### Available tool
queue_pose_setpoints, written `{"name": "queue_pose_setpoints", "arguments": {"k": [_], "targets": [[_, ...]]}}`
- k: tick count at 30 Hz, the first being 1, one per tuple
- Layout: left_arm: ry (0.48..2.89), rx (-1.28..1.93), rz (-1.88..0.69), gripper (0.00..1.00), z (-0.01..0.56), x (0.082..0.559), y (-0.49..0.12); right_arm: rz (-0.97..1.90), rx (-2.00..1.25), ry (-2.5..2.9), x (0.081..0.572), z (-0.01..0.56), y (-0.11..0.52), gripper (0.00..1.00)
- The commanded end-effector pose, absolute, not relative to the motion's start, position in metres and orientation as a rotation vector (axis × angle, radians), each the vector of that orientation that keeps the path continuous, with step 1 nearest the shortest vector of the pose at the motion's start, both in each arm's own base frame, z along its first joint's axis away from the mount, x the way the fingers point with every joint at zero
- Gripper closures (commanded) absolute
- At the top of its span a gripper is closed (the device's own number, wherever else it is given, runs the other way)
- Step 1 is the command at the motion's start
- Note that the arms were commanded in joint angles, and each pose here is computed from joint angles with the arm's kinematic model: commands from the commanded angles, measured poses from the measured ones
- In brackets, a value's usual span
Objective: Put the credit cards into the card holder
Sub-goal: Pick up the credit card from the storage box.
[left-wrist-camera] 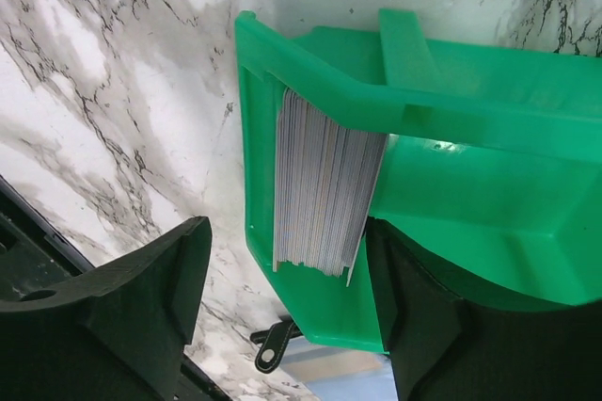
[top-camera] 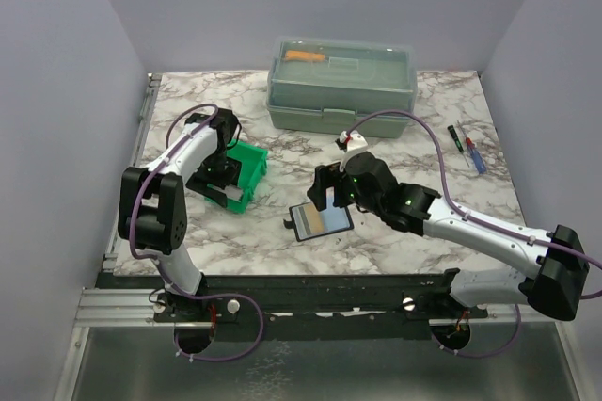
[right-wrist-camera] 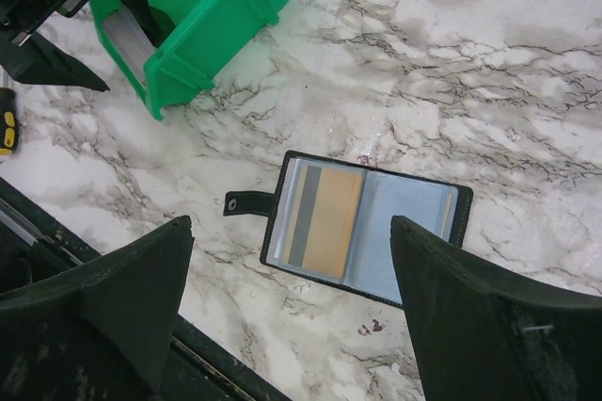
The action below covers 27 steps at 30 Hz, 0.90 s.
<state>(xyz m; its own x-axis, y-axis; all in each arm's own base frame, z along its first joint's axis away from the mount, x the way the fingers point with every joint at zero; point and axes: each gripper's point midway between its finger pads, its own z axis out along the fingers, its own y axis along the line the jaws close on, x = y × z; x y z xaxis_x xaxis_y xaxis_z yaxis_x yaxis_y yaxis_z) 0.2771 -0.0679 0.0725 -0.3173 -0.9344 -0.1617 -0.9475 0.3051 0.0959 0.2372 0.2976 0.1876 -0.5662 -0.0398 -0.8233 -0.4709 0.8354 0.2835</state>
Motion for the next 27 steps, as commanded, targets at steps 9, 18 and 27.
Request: {"name": "queue_pose_setpoints", "arguments": {"k": [9, 18, 27], "targets": [[2.452, -1.776, 0.314, 0.57, 0.078, 0.270, -0.059, 0.603, -0.341, 2.097, 0.240, 0.188, 0.298, 0.12], [2.460, -1.761, 0.304, 0.80, 0.079, 0.273, -0.060, 0.599, -0.353, 2.112, 0.242, 0.182, 0.302, 0.12], [2.452, -1.744, 0.294, 0.91, 0.085, 0.274, -0.059, 0.593, -0.358, 2.117, 0.243, 0.178, 0.304, 0.12]]}}
